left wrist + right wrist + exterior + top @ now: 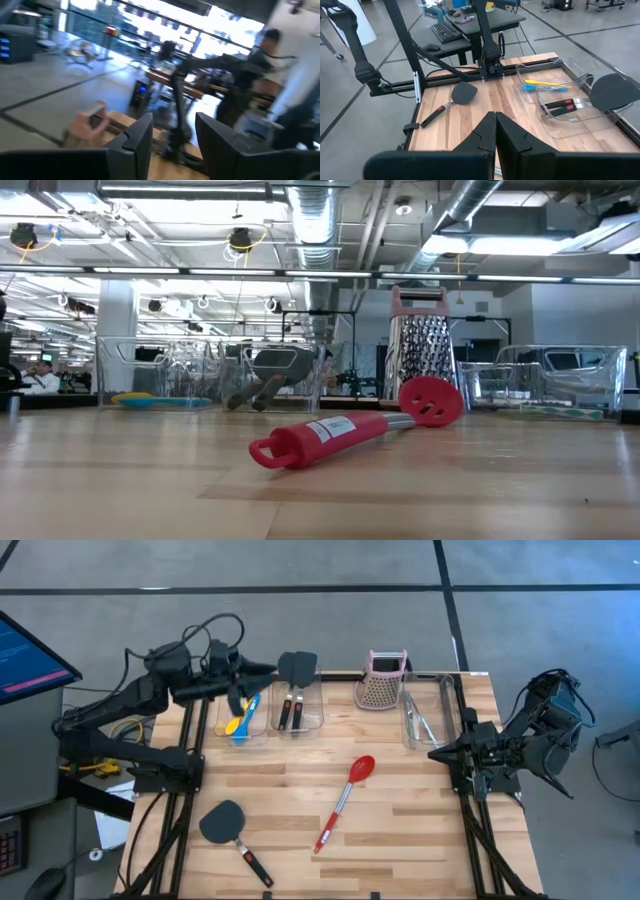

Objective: Pick & Place Kitchen Items
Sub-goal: Put the red serving spoon into the left transparent bin

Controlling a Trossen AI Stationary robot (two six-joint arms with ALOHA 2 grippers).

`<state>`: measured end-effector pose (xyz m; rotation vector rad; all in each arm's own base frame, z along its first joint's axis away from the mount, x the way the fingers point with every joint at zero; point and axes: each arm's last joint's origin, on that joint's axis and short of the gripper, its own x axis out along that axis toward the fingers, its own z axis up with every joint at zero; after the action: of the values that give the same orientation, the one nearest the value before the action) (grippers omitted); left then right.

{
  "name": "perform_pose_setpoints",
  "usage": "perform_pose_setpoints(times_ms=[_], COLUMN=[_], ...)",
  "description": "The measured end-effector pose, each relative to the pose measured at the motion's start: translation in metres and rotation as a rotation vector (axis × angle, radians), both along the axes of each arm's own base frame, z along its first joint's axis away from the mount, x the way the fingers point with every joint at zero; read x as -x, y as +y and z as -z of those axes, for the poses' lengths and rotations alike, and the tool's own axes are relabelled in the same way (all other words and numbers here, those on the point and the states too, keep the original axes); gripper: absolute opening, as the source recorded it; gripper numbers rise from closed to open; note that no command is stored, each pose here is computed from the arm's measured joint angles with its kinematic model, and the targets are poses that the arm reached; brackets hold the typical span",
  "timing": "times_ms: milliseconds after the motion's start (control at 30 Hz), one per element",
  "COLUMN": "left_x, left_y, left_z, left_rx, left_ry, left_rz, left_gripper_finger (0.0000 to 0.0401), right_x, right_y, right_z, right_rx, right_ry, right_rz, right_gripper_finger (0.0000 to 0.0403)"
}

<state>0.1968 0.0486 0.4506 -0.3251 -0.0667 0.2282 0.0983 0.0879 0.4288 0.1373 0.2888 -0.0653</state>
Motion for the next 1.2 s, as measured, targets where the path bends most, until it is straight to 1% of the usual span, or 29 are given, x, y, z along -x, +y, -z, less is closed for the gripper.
perform_pose_setpoints(times_ms=[133, 300, 467, 567, 600, 667, 733, 900, 967, 1200], left_x=[-0.004, -0.011, -0.016, -0.019, -0.021, -0.025, -0.028, -0.041, -0.046, -0.058], left_y=[-0.018, -0.039, -0.059, -0.067, -0.069, -0.072, -0.075, -0.08, -0.083, -0.096], left_z=[0.0, 0.003, 0.006, 0.008, 0.009, 0.011, 0.014, 0.022, 0.026, 0.036], left_rx=[0.011, 0.024, -0.035, -0.062, -0.064, -0.065, -0.064, -0.051, -0.039, -0.033], left_ry=[-0.001, 0.016, 0.035, 0.047, 0.055, 0.059, 0.08, 0.111, 0.126, 0.168], left_rz=[0.092, 0.199, 0.293, 0.327, 0.336, 0.349, 0.36, 0.374, 0.385, 0.429], left_gripper_finger=[0.0128, 0.0127, 0.0127, 0.0127, 0.0127, 0.0127, 0.0127, 0.0127, 0.0127, 0.0127], right_x=[-0.001, -0.009, -0.021, -0.035, -0.041, -0.051, -0.061, -0.084, -0.09, -0.103], right_y=[0.001, 0.011, 0.024, 0.03, 0.03, 0.029, 0.026, 0.011, 0.003, -0.031], right_z=[-0.001, -0.001, 0.006, 0.013, 0.016, 0.02, 0.023, 0.034, 0.038, 0.053], right_rx=[-0.011, -0.024, 0.026, 0.074, 0.071, 0.029, -0.025, -0.134, -0.133, -0.051], right_ry=[-0.009, -0.019, 0.015, 0.047, 0.056, 0.074, 0.114, 0.279, 0.333, 0.536], right_rz=[0.001, 0.001, 0.007, 0.047, 0.072, 0.123, 0.121, 0.019, -0.003, -0.085], right_gripper_finger=[0.0, 0.0, 0.0, 0.0, 0.0, 0.0, 0.0, 0.0, 0.0, 0.0])
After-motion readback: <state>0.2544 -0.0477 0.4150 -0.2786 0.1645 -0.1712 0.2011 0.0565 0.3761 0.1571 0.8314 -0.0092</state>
